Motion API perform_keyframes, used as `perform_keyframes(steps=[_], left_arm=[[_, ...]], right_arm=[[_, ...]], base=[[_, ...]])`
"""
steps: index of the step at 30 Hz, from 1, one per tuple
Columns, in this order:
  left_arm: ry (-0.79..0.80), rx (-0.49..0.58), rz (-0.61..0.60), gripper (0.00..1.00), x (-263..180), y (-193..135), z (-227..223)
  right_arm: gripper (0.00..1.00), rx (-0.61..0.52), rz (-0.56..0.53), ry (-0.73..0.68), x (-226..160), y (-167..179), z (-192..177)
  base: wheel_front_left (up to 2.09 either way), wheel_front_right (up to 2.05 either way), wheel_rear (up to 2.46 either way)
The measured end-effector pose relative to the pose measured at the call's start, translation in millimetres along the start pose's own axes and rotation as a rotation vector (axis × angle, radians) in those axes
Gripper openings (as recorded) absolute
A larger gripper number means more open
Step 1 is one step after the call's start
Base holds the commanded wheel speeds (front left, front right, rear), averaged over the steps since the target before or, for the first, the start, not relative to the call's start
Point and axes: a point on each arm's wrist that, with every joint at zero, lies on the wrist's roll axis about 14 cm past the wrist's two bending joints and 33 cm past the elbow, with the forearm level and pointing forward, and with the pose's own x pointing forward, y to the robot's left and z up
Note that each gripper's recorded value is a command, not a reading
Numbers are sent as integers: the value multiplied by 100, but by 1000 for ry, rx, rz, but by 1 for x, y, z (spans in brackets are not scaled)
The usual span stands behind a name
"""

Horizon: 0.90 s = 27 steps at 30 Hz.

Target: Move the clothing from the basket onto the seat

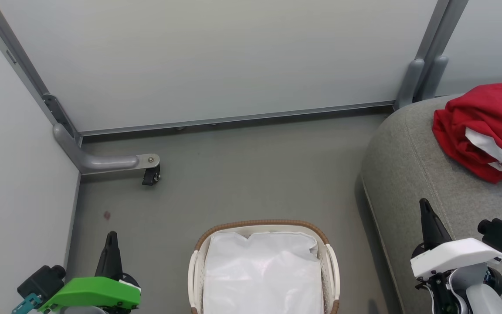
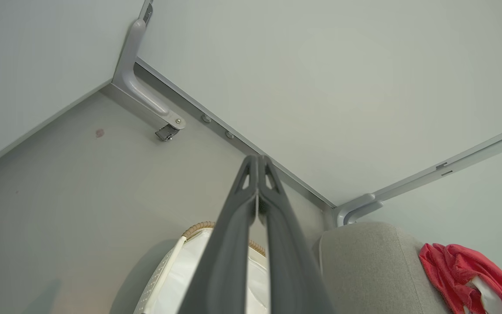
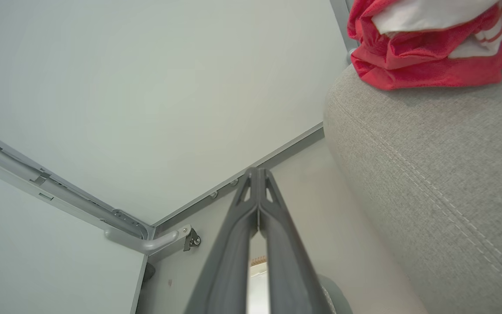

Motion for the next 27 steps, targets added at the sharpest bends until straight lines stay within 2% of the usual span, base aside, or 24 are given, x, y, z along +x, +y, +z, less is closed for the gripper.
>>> perform_keyframes(steps=[27], left_arm=[[-9, -313, -15, 0, 9, -6, 16]], right_arm=[[0, 376, -26, -4, -3, -6, 9]], base=[[0, 0, 0]])
